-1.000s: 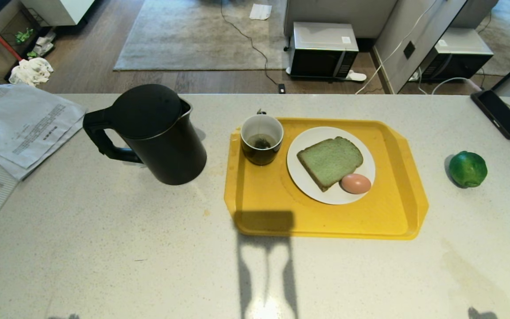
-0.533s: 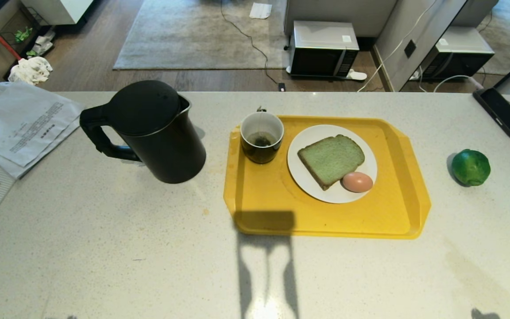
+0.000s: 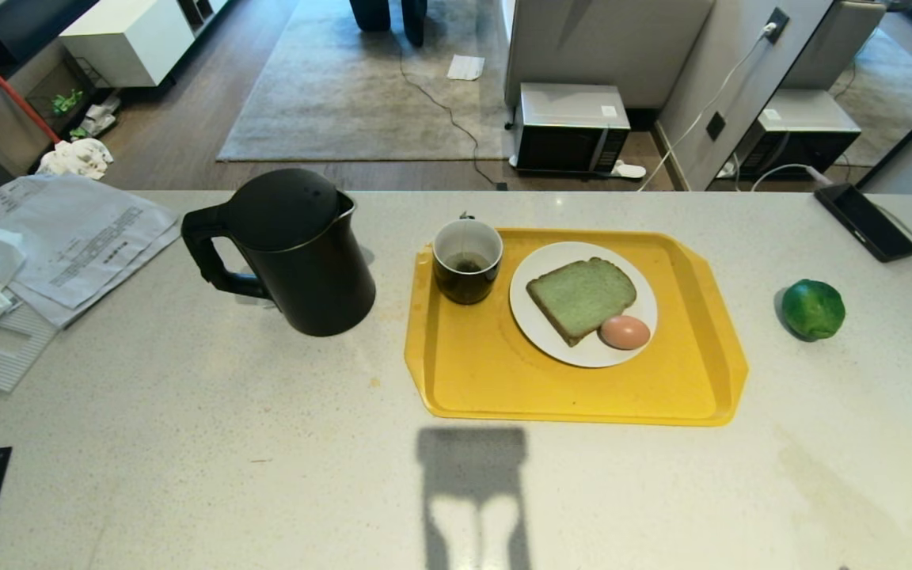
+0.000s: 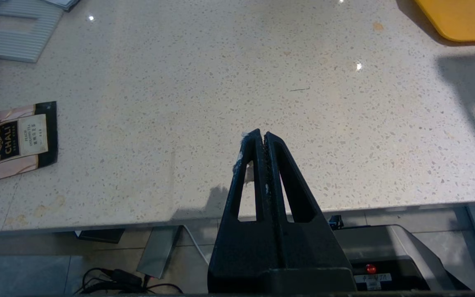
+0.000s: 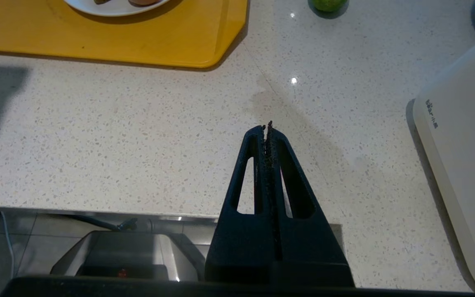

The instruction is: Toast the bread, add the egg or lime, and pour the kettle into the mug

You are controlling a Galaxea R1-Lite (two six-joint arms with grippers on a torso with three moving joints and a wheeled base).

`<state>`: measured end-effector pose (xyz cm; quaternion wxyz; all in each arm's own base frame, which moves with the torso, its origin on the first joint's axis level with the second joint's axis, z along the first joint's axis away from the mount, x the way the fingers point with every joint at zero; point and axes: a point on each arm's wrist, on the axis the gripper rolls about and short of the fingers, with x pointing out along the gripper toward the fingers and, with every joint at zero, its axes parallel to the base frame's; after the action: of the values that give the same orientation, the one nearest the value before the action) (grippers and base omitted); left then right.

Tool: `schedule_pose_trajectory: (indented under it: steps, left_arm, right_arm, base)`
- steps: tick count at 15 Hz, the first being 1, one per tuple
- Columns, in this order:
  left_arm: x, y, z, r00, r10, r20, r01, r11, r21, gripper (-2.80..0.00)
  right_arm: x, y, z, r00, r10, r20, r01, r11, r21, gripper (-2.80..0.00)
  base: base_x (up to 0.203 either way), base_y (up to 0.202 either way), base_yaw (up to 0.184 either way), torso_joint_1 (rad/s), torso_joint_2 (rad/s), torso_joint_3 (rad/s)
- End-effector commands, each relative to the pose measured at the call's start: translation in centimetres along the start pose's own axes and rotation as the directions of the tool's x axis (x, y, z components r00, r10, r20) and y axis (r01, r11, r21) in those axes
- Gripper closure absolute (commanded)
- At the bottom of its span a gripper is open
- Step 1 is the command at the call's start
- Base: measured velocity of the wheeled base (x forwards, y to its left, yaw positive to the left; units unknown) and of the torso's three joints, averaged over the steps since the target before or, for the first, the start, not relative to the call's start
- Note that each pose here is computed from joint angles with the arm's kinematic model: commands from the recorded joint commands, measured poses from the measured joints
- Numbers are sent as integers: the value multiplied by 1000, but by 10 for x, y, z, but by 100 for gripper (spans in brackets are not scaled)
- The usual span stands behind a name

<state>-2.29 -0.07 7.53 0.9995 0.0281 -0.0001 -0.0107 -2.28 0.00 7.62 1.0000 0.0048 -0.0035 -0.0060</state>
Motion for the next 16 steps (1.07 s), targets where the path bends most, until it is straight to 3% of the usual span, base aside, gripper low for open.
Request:
schedule_pose_trajectory:
  steps: [1,6,16]
  left_arm:
    - [0,0,0,1000,0,0,0,1000,1,0]
    - [0,0,0,1000,0,0,0,1000,1,0]
    - [0,0,0,1000,0,-1,0,1000,-3,0]
  right_arm:
    - [0,0,0,1000,0,-2,0,1000,0,0]
    - [0,0,0,1000,0,-2,0,1000,0,0]
    - [0,0,0,1000,0,-2,0,1000,0,0]
  base:
    - [0,0,0,-59,120,263]
    - [0,0,0,-82,155,241]
    - [0,0,0,-100,195,103]
